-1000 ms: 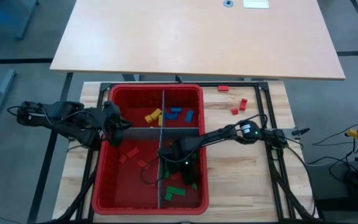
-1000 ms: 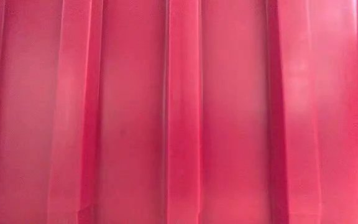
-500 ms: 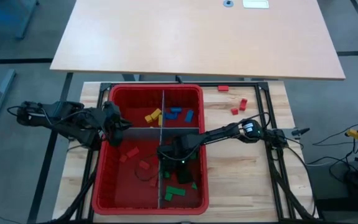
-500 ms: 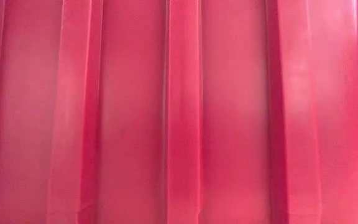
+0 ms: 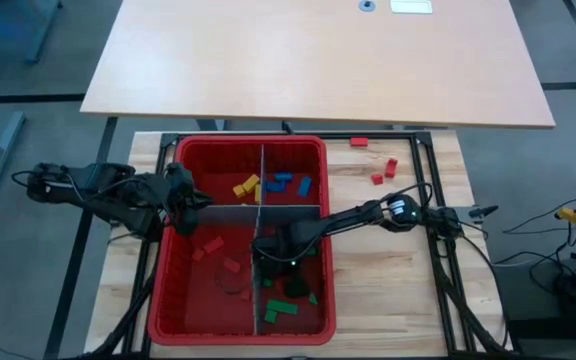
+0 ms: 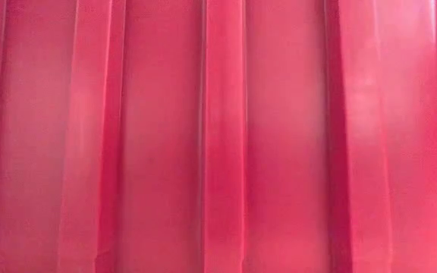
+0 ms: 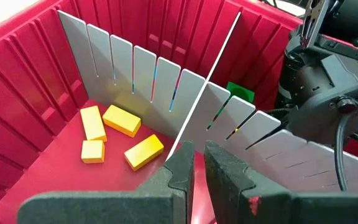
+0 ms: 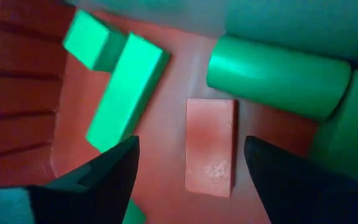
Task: Sort blocks
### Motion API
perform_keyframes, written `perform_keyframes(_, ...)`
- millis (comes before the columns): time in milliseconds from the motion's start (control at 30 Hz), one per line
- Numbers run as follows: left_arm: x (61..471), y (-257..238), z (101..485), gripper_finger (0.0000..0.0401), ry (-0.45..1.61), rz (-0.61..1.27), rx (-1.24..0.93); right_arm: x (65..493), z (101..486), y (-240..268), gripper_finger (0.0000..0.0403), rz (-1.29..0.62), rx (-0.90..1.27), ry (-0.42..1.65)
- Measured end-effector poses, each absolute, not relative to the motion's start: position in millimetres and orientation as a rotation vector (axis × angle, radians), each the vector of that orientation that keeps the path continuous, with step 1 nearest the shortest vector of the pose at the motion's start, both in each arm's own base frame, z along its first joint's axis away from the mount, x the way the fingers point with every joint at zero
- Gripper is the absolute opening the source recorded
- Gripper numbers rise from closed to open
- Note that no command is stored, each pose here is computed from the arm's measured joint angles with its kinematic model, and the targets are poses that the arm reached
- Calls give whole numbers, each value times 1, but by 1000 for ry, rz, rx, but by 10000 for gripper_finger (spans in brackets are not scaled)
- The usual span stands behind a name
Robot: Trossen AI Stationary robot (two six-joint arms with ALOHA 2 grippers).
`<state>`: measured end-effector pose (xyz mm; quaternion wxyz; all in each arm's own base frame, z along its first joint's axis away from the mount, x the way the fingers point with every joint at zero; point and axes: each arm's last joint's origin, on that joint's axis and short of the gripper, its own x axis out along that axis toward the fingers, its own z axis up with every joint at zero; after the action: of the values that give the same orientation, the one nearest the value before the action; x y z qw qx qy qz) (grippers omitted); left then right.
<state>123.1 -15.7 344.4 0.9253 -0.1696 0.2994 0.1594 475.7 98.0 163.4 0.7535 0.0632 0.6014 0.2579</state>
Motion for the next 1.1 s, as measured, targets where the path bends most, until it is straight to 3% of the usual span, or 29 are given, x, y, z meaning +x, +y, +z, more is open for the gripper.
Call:
perform_keyframes(367, 123, -16, 344, 24, 625, 323, -348, 470, 135, 97, 268, 571, 126, 1437)
perform_keyframes(1100, 123, -16, 343, 24, 627, 325, -349, 473, 162, 95, 277, 526, 361, 1465)
